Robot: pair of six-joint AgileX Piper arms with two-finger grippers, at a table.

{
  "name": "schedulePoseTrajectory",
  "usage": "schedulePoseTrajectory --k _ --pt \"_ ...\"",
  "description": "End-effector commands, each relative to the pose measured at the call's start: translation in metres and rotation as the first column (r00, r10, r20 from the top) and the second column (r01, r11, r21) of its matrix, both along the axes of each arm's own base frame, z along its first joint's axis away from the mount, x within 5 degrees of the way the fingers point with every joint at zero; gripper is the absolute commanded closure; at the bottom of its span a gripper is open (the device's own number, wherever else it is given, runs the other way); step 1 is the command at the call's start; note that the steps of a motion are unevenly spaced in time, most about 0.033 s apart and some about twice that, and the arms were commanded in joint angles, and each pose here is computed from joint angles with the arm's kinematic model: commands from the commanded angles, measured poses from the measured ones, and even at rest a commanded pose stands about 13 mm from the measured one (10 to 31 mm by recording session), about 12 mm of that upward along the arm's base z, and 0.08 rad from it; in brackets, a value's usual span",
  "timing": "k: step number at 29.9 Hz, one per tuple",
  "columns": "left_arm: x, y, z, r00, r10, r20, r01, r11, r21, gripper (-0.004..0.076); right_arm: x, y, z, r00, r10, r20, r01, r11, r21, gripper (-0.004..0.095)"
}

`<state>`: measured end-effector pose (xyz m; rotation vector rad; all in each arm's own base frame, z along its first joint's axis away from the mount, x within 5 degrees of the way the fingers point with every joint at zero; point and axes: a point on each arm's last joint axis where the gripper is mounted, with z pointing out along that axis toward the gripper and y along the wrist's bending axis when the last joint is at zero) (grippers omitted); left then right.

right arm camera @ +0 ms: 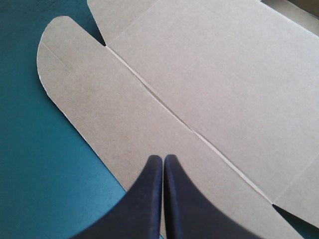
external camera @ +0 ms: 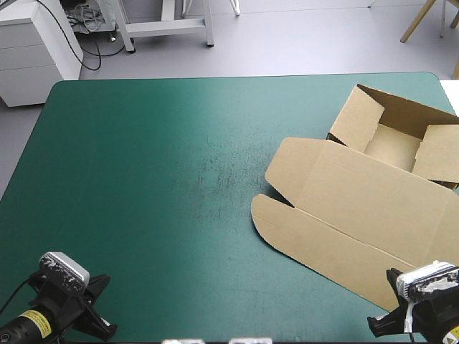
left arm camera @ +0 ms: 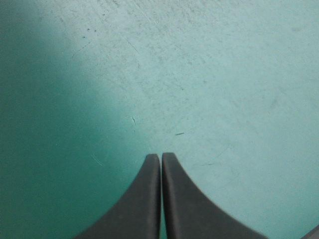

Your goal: Fold the box

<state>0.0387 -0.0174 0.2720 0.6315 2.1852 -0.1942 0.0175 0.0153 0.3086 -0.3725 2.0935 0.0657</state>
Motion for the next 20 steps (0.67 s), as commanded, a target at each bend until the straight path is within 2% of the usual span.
schedulePoseTrajectory --k 1,20 --pt "0.0029 -0.0025 0.0105 0.999 -0.001 0.054 0.003 0.999 -0.044 0.0734 0.0026 0.0001 0.001 0.999 -0.003 0.053 0.002 1.0 0.012 0.0922" --pt "0.0028 -0.0025 0.0103 0.999 -0.001 0.052 0.003 0.999 -0.043 0.0734 0.0028 0.0003 -0.0021 0.999 -0.005 0.039 0.004 1.0 0.018 0.0922"
